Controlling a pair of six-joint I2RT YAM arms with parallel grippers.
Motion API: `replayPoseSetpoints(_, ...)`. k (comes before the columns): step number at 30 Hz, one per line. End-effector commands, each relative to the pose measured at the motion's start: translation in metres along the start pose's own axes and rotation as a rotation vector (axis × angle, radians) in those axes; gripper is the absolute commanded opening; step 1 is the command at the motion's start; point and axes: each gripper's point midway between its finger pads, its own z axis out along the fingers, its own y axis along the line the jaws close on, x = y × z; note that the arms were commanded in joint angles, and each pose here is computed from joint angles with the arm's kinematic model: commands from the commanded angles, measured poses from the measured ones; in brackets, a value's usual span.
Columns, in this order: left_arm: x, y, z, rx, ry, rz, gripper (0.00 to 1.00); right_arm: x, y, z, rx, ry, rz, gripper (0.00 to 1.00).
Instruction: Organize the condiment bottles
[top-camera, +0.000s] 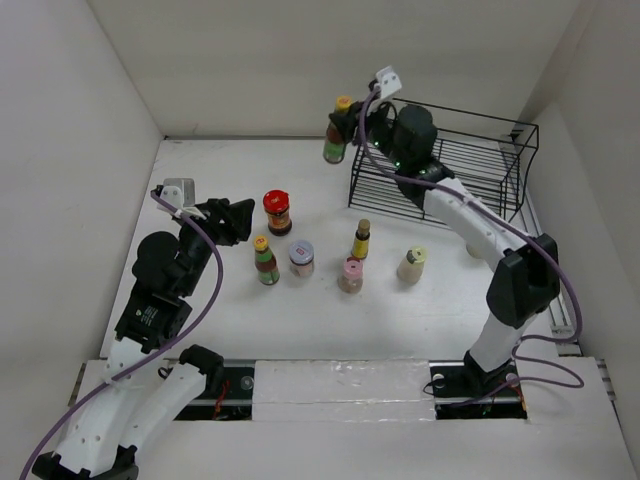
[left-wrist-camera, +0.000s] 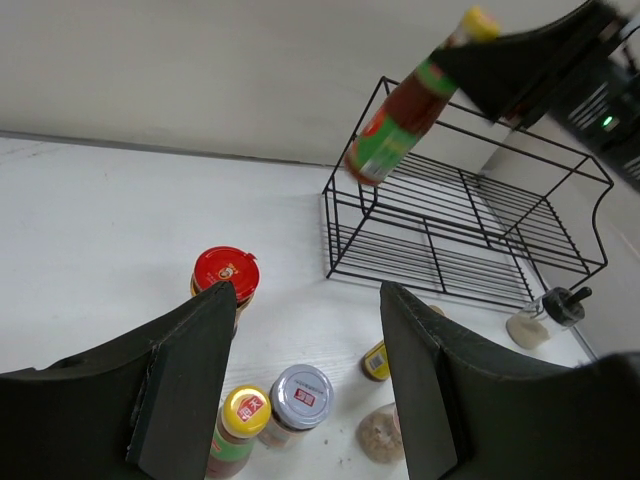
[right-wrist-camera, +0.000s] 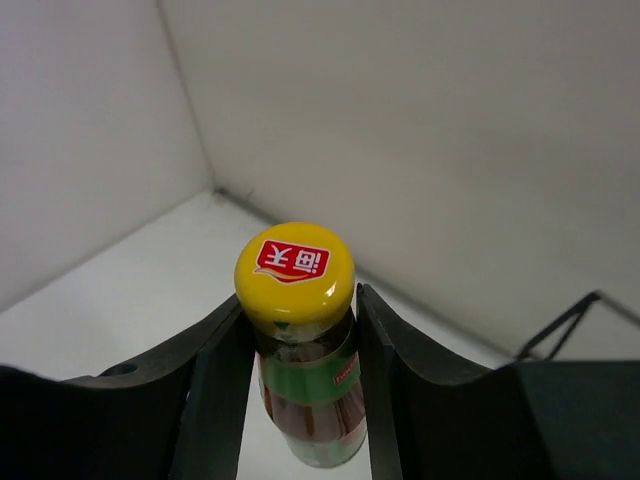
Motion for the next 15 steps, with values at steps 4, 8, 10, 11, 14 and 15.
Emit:
replayPoseSetpoints(4,-0.013,-0.009,0.000,0.039,-0.052,-0.001,0.55,-0.159,-0.064,-0.011,0.174,-0.375,-0.092,0.13)
replayPoseSetpoints(8,-0.012,-0.006,0.000,0.025,-0.046,0.000,0.55,-0.177,-0.108,-0.008,0.294,-0.408,-0.099,0.13)
replayPoseSetpoints(10,-0.013,-0.008,0.000,0.037,-0.051,0.000,0.55,-0.188,-0.127,-0.007,0.333,-0.427,-0.109,0.13)
replayPoseSetpoints(11,-0.013,-0.008,0.000,0.037,-0.051,0.000,0.55,-0.186,-0.129,-0.003,0.334,-0.411,-0.107,0.13)
replayPoseSetpoints(14,-0.014,-0.006,0.000,0.027,-0.055,-0.001,0.55,-0.193,-0.152,-0.002,0.370,-0.414,-0.120,0.13)
replayPoseSetpoints(15,-0.013,-0.008,0.000,0.035,-0.052,-0.001,0.55,-0.192,-0.153,0.000,0.371,-0.411,-0.119,0.13)
